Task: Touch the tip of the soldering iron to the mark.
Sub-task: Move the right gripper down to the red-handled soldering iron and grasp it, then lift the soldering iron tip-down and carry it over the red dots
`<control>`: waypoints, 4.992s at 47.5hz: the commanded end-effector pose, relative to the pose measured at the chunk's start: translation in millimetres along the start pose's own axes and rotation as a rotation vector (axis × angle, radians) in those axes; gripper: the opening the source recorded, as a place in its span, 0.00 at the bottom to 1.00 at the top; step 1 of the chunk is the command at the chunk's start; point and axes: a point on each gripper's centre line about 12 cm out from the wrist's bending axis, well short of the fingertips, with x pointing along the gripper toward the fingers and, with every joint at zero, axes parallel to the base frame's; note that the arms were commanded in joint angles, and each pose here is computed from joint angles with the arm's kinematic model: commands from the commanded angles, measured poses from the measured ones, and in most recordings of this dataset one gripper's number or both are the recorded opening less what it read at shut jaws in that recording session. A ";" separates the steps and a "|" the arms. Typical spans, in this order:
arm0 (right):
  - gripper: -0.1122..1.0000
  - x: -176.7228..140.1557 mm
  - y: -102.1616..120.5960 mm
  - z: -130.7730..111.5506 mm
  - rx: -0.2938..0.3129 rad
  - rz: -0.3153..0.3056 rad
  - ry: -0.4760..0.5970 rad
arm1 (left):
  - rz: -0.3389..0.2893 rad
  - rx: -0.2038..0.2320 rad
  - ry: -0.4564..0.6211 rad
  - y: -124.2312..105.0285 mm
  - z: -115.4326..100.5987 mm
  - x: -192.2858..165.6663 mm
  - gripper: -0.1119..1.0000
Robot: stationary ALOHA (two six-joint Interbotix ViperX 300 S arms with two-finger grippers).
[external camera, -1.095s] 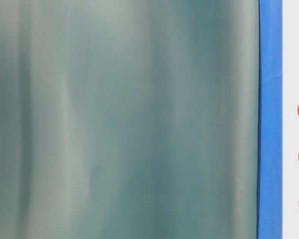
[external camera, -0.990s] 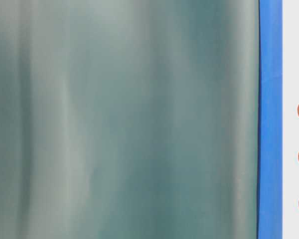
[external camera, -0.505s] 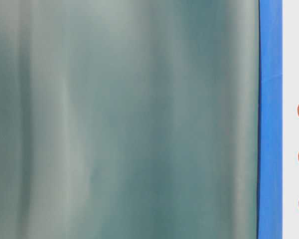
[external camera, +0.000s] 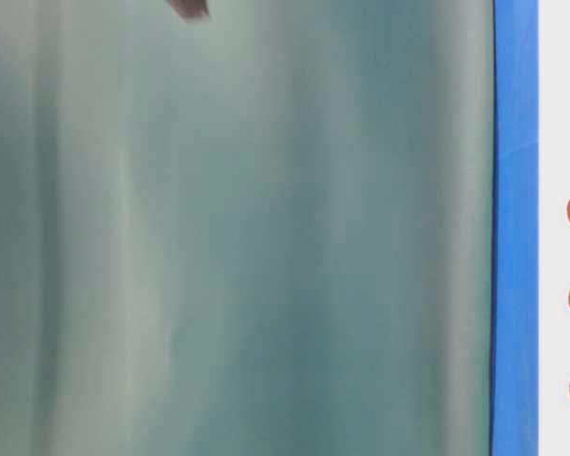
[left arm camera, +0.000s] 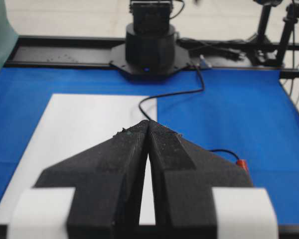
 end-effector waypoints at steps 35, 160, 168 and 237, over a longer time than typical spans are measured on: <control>0.90 138.4 43.2 -71.9 0.217 -0.016 0.587 | 0.003 0.000 -0.011 0.5 4.5 2.5 0.10; 0.16 165.6 51.5 -15.1 0.261 -0.149 0.776 | 0.002 -0.029 -0.008 0.6 -0.5 -2.0 0.10; 0.16 161.2 17.3 -8.4 0.226 -0.197 0.770 | 0.003 -0.031 -0.005 0.6 -1.3 -2.1 0.10; 0.16 131.4 -140.3 5.4 0.040 -0.346 0.790 | 0.002 -0.028 -0.006 0.5 -0.7 -2.0 0.10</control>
